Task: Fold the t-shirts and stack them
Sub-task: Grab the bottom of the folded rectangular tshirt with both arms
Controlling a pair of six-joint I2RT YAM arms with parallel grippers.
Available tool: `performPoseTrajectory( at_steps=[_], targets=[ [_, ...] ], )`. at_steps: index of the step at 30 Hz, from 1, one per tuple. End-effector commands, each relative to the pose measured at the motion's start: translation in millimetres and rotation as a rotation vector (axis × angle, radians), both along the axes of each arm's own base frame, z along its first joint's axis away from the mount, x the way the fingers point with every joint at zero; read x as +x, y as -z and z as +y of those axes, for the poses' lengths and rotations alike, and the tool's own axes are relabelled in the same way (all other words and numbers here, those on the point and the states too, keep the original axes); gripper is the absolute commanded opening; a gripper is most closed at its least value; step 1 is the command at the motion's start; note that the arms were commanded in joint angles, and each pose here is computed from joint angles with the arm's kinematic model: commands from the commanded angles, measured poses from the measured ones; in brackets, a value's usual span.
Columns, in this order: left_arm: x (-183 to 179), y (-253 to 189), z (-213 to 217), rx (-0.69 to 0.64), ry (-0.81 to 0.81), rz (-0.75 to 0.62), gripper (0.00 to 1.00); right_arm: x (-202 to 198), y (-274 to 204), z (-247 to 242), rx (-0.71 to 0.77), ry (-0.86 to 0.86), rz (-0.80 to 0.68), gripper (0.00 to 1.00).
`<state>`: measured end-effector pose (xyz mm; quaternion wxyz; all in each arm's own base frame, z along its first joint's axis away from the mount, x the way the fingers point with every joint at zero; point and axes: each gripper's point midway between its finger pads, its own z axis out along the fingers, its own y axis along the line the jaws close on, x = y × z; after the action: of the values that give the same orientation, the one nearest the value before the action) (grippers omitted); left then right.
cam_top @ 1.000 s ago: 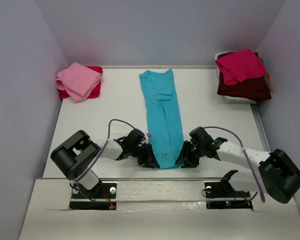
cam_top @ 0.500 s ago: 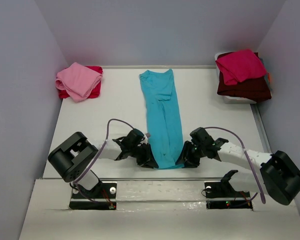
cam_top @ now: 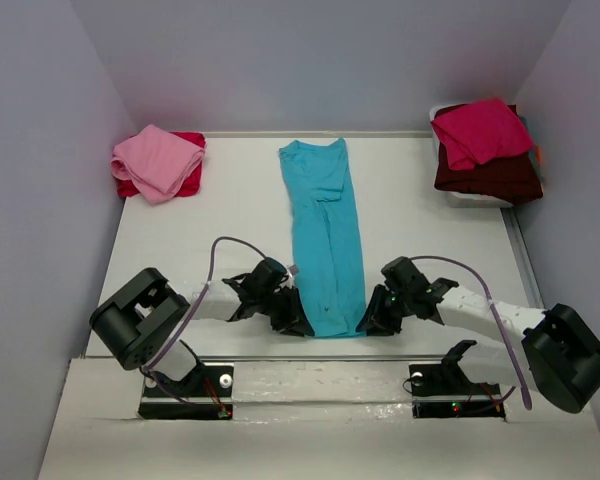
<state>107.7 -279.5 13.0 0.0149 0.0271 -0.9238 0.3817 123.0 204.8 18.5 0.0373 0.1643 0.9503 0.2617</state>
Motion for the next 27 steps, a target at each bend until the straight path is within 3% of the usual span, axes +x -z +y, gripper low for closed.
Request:
performPoseTrajectory(
  at_steps=[1, 5, 10, 20, 27],
  targets=[
    [-15.9, 49.6, 53.5, 0.28, -0.025, 0.02, 0.11, -9.3, 25.2, -26.6, -0.138, 0.022, 0.036, 0.31],
    [-15.1, 51.8, 56.3, 0.301, -0.016, 0.013, 0.11, -5.6, 26.0, -23.1, -0.133, 0.009, 0.029, 0.17],
    [-14.6, 52.0, 59.6, 0.316, -0.013, 0.001, 0.11, -2.6, 22.6, -17.6, -0.12, -0.011, 0.028, 0.07],
    [-24.4, 37.8, 58.5, 0.357, 0.033, -0.035, 0.11, -5.8, -0.2, -7.7, -0.057, -0.088, 0.013, 0.07],
    [-65.5, 27.8, 43.5, 0.355, 0.128, -0.023, 0.11, -17.7, -18.8, -5.1, -0.02, -0.157, 0.037, 0.07]
  ],
)
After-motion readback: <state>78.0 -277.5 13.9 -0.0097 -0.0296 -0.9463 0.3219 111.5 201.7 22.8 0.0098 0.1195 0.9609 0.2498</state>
